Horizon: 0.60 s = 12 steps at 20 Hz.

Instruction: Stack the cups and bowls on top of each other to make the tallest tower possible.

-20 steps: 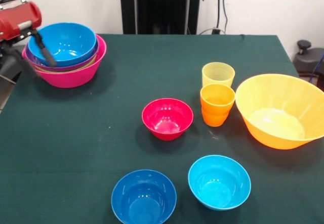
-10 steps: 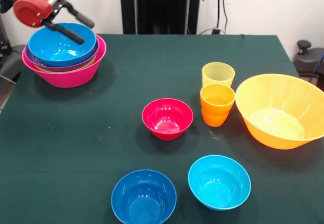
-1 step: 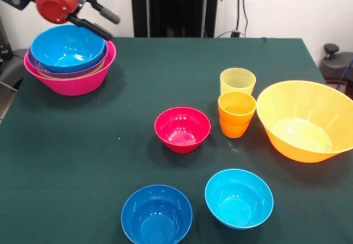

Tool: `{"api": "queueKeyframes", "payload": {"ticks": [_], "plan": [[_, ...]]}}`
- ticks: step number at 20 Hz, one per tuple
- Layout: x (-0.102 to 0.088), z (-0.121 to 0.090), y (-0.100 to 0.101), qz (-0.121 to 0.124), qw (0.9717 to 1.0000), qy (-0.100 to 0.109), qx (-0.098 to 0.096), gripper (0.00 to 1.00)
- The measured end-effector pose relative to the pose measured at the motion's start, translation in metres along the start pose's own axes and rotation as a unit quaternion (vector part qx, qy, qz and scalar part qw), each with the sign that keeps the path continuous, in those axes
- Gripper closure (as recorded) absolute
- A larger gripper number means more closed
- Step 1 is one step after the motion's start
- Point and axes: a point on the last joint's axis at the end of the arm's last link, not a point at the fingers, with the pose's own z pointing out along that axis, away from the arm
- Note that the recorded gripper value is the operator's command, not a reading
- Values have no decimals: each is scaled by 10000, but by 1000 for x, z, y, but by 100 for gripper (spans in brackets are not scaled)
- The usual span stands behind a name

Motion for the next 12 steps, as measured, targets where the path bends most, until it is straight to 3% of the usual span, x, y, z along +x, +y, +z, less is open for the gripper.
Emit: {"api": "queueKeyframes", "payload": {"ticks": [1, 3, 4, 7, 8, 10, 11, 12], "plan": [[-4, 7, -1, -127, 9996, 214, -91, 0], [-11, 29, -3, -488, 9942, 880, -379, 0], [-15, 41, -5, -689, 9883, 1241, -554, 0], [-27, 67, -9, -1108, 9723, 1867, -871, 0], [-40, 86, -10, -1402, 9596, 2190, -1071, 0], [-47, 93, -10, -1530, 9543, 2302, -1140, 0], [-55, 98, -9, -1657, 9487, 2412, -1201, 0], [-58, 99, -6, -1718, 9459, 2469, -1217, 0]]}}
